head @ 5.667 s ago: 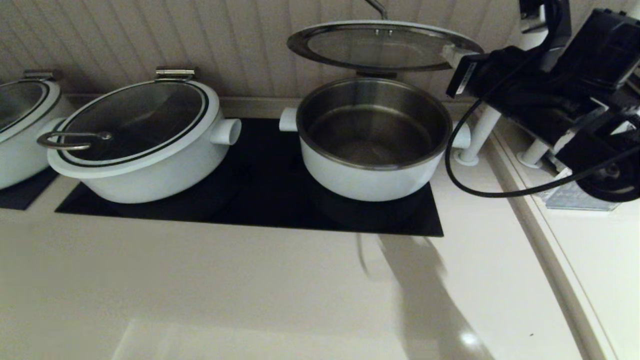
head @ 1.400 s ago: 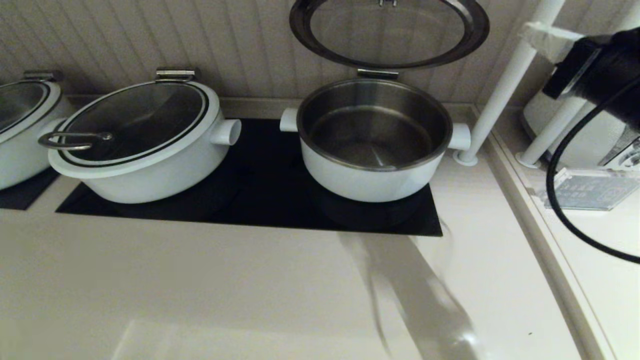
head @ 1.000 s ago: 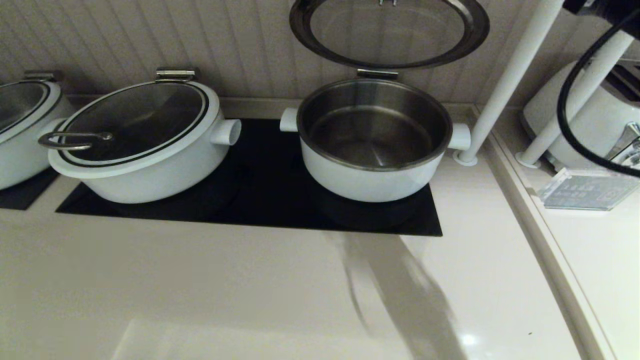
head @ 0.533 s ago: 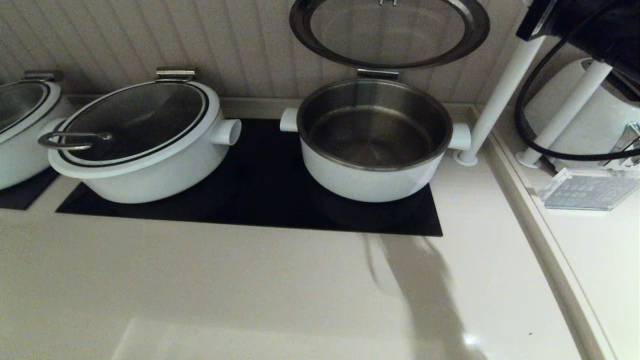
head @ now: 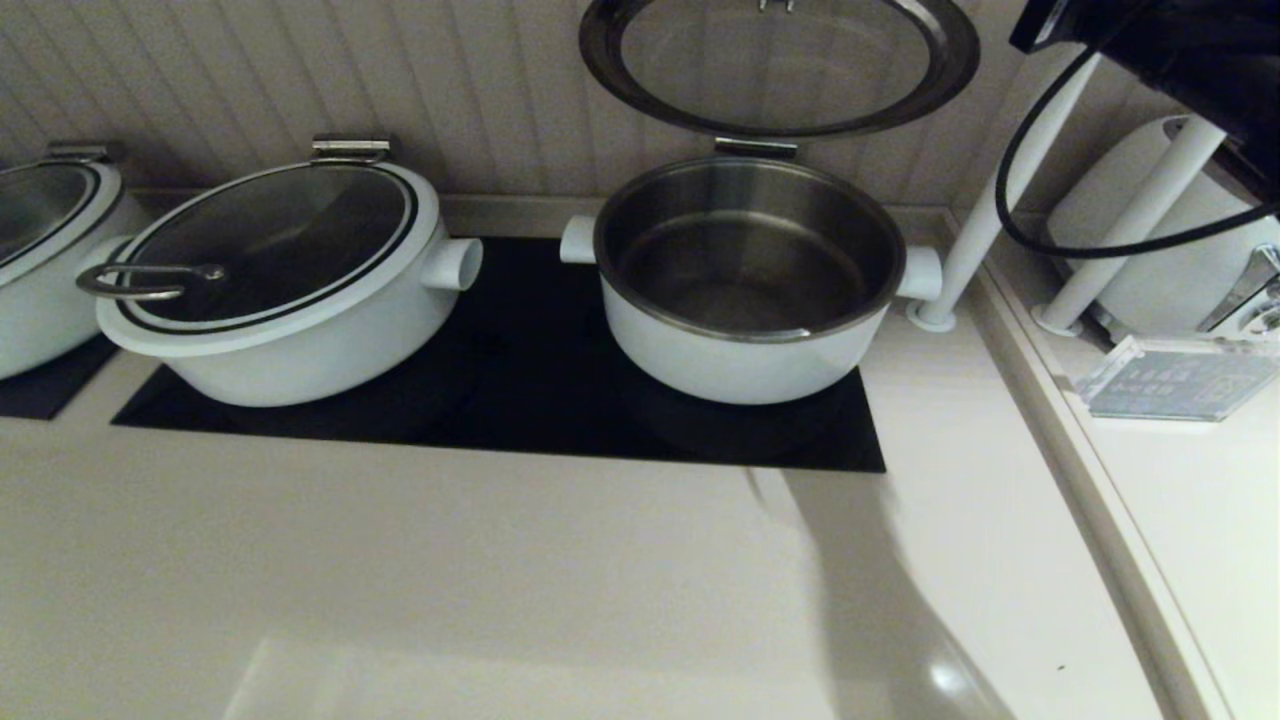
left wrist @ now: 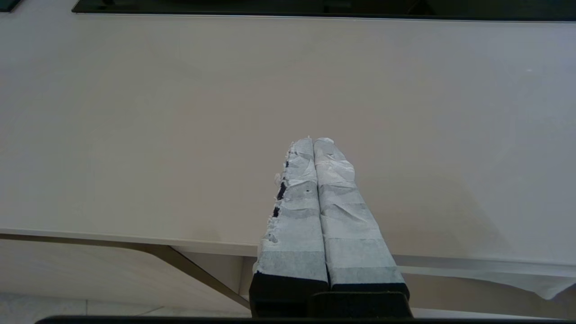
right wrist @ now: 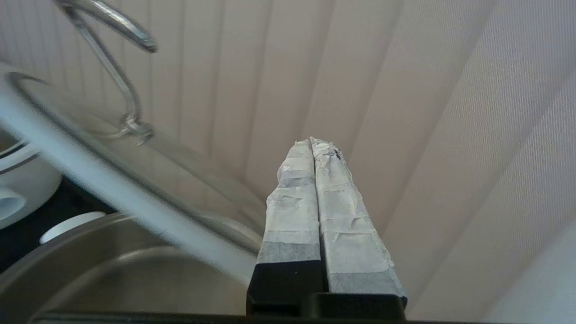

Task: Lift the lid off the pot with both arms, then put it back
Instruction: Close the pot lid

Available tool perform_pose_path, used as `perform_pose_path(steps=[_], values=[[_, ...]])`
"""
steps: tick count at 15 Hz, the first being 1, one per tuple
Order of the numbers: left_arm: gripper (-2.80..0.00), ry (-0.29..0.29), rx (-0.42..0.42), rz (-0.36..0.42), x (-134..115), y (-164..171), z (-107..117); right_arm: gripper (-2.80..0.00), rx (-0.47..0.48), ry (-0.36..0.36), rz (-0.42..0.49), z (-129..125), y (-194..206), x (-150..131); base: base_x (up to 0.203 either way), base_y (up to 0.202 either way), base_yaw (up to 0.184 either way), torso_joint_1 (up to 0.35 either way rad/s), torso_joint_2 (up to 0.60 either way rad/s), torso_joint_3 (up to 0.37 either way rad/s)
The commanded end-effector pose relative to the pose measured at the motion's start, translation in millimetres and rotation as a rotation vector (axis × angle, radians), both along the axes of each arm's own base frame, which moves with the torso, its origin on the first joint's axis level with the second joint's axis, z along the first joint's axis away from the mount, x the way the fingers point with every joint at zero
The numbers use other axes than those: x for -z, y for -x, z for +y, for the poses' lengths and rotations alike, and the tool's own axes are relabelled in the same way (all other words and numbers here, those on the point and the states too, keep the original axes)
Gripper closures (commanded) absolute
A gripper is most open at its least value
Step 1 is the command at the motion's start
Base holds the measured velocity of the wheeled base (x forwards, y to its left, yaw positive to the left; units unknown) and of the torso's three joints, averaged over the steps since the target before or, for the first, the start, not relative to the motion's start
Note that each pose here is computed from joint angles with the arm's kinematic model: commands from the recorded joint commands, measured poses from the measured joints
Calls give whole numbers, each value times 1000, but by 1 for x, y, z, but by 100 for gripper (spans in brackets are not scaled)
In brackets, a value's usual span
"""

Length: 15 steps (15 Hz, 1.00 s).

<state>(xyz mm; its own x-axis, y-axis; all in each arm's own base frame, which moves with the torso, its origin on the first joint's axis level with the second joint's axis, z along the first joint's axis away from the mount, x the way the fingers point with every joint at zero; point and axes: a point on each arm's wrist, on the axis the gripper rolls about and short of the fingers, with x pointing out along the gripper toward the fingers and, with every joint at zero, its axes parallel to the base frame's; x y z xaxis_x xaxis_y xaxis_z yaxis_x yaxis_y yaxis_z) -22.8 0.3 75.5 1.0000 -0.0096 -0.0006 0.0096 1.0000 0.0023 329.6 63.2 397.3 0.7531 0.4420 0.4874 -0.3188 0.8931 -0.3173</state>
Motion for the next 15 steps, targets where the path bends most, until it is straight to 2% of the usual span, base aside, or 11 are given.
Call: perform_pose_path(steps=[1,15], values=[[0,1,0,-1,0,0,0,0,4,8,14,-1,-17,9,0,0,0,0,0,0],[0,0,0,-1,0,0,0,0,-58,51,71,3,-25,28,0,0,0,0,0,0]])
